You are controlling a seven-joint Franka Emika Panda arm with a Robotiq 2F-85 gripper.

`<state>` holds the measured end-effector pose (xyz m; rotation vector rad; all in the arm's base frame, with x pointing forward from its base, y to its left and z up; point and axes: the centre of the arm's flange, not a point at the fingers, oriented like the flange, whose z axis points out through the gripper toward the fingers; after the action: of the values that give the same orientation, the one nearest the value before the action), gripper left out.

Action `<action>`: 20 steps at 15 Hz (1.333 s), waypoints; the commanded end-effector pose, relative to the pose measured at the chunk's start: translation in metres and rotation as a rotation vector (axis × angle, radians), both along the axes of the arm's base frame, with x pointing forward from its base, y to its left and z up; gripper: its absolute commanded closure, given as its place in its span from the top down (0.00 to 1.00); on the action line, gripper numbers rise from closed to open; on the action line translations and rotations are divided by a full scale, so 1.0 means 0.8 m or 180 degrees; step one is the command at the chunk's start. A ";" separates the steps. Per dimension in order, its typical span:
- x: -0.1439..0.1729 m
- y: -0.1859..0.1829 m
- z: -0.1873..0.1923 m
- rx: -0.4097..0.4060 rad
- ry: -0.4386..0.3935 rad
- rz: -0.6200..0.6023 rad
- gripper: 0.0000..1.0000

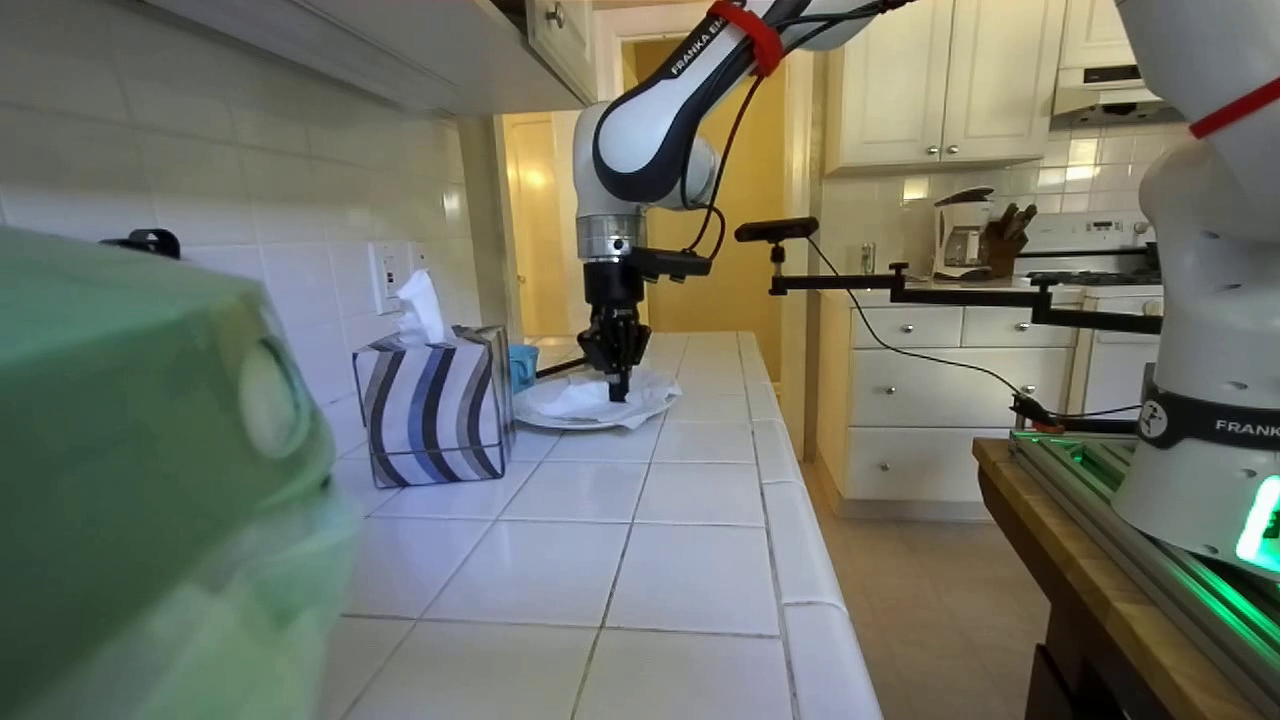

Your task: Use the tissue to wipe the plate

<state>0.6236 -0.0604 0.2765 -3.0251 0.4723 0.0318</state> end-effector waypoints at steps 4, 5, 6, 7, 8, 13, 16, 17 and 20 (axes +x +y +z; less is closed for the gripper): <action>0.023 -0.009 -0.008 -0.0065 -0.0187 -0.0022 0.00; 0.027 -0.005 -0.009 -0.0048 -0.0220 -0.0003 0.00; 0.031 0.003 -0.009 -0.0054 -0.0272 0.0028 0.00; 0.034 0.010 -0.009 -0.0042 -0.0293 0.0055 0.00; 0.036 0.020 -0.008 -0.0027 -0.0334 0.0103 0.00; 0.028 0.069 -0.002 0.0060 -0.0364 0.0308 0.00; 0.015 0.073 0.004 0.0061 -0.0261 0.0298 0.00; 0.010 0.068 0.007 0.0037 -0.0216 0.0257 0.00; -0.008 0.045 0.011 -0.0034 0.0053 0.0064 0.00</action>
<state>0.6354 -0.0136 0.2768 -3.0221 0.3700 -0.0234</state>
